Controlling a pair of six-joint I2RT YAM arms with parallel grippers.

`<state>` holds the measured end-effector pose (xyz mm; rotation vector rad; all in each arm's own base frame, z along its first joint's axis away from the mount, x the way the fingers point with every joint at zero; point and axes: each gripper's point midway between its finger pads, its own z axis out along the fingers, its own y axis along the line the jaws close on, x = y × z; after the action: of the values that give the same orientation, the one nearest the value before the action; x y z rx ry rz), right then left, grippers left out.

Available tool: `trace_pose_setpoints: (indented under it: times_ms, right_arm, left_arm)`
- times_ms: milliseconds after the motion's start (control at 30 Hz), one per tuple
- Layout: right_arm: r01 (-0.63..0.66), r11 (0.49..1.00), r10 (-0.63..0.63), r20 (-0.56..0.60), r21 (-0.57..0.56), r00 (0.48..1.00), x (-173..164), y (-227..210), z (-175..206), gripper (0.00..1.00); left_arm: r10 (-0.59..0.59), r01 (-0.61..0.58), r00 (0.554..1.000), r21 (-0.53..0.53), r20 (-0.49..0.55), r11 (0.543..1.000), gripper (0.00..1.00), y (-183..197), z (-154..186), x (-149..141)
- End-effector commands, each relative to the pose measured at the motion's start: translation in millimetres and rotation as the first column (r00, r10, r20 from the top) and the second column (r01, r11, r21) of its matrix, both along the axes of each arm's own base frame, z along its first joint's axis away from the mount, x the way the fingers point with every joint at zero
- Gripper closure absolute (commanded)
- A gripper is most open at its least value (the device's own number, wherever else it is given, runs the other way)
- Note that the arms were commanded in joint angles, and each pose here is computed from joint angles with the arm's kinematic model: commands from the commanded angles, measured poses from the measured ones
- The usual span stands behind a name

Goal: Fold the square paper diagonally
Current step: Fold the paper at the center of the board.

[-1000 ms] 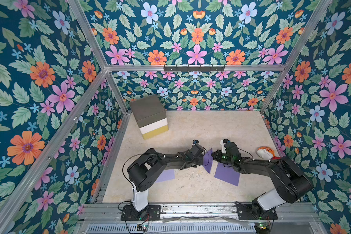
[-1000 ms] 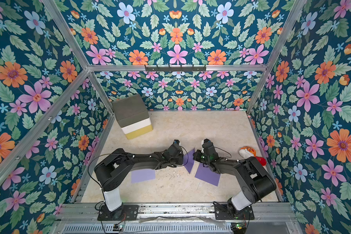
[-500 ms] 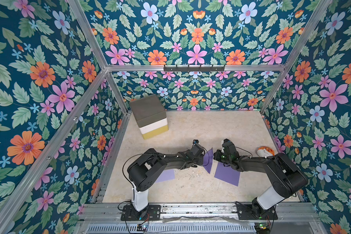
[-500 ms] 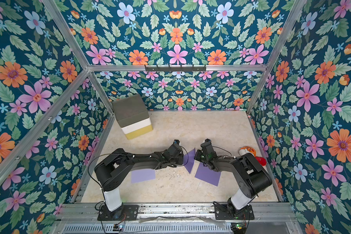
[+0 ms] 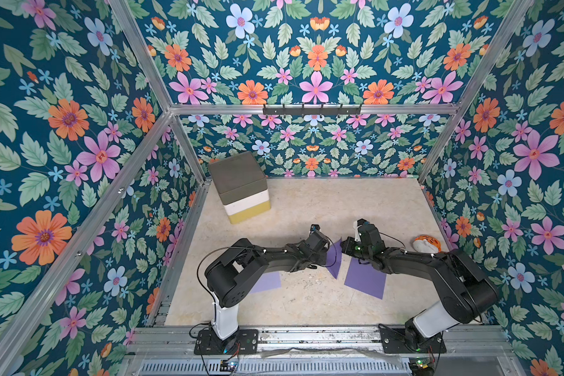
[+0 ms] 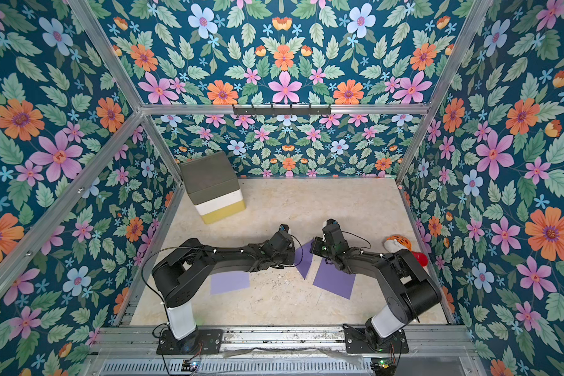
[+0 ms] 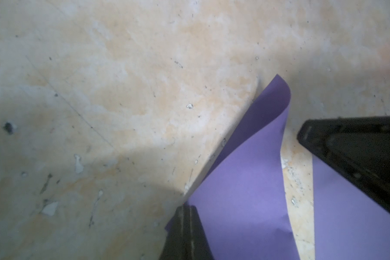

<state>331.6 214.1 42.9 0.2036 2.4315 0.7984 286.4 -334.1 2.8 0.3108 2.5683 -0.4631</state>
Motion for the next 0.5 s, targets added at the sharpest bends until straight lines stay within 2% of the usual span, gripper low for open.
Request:
trace_pose_setpoints:
  times_ms: [0, 300, 467]
  right_arm:
    - [-0.009, 1.0, 0.009, -0.002, 0.019, 1.0, 5, 6, -3, 1.0]
    - [0.079, 0.971, -0.099, -0.077, -0.223, 0.992, -3, -36, -49, 1.0]
    - [0.089, 0.956, -0.112, -0.069, -0.278, 0.991, -3, -46, -45, 1.0]
  left_arm:
    - [0.057, 0.058, 0.956, 0.376, -0.287, 0.925, 1.0, 89, -65, -67]
    - [0.058, 0.055, 0.958, 0.38, -0.28, 0.923, 1.0, 89, -64, -67]
    - [0.061, 0.053, 0.959, 0.385, -0.278, 0.921, 1.0, 90, -64, -66]
